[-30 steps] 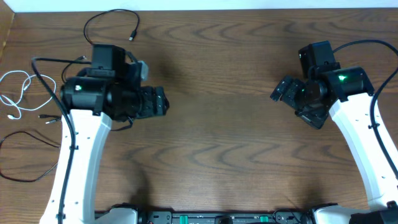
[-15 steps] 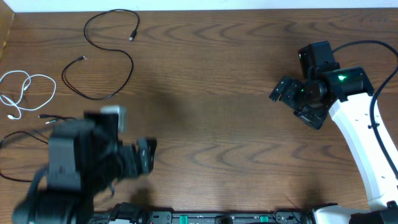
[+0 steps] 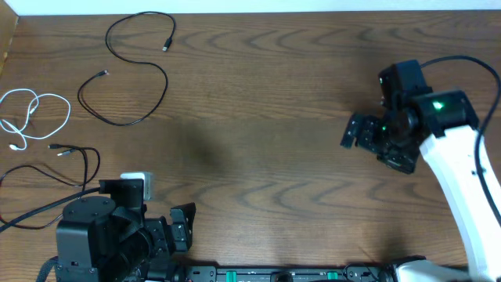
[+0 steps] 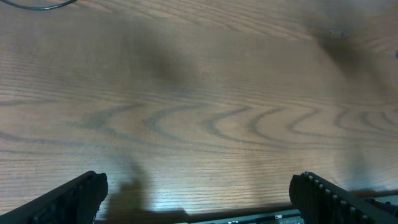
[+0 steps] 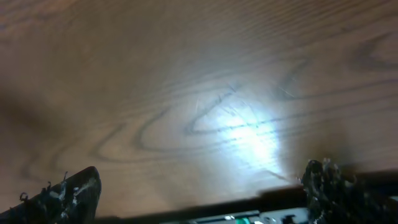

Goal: Untangle cables

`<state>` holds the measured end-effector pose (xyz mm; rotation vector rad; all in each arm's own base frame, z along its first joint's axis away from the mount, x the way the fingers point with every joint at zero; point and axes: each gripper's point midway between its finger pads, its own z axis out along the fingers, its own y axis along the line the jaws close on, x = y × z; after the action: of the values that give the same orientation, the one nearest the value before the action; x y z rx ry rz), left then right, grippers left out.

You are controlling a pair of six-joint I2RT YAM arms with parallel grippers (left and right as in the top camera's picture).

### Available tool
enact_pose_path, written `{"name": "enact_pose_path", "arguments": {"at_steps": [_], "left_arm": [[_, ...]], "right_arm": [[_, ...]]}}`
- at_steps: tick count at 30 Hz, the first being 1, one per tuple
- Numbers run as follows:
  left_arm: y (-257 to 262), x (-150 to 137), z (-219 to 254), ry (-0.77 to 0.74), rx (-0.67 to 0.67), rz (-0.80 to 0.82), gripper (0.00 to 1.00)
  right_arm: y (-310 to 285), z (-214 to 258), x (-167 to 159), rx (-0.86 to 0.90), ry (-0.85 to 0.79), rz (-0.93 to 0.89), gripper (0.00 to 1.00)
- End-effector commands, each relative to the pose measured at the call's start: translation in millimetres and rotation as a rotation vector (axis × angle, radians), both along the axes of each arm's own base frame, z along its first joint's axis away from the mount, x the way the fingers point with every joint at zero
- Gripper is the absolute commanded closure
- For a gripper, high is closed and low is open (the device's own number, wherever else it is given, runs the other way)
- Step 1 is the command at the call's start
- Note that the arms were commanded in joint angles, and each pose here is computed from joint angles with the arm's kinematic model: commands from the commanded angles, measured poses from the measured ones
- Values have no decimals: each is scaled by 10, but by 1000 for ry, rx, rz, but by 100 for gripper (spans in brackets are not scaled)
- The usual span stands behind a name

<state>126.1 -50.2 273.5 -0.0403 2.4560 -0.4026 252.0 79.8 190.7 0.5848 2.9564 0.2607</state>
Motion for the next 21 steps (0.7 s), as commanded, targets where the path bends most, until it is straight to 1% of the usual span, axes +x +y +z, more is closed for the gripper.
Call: {"name": "enact_pose_path", "arguments": {"at_steps": [1, 4, 6, 8, 10, 16, 21], "left_arm": [[14, -4, -9, 2, 6, 5, 2], [14, -4, -9, 2, 7, 5, 2], [14, -4, -9, 2, 7, 5, 2], [14, -4, -9, 2, 7, 5, 2], [14, -4, -9, 2, 7, 5, 2], [14, -4, -9, 2, 7, 5, 2], [14, -4, -9, 2, 7, 5, 2]], "right_arm": [[-46, 204, -167, -76, -97, 76, 1], [-46, 280, -380, -116, -148, 72, 1], [-61, 294, -555, -125, -166, 32, 1], [-74, 292, -742, -111, -168, -6, 1], [-72, 302, -861, -91, -184, 1, 1], [-104, 408, -970, -47, -250, 7, 1], [-109, 420, -977, -43, -257, 7, 1]]}}
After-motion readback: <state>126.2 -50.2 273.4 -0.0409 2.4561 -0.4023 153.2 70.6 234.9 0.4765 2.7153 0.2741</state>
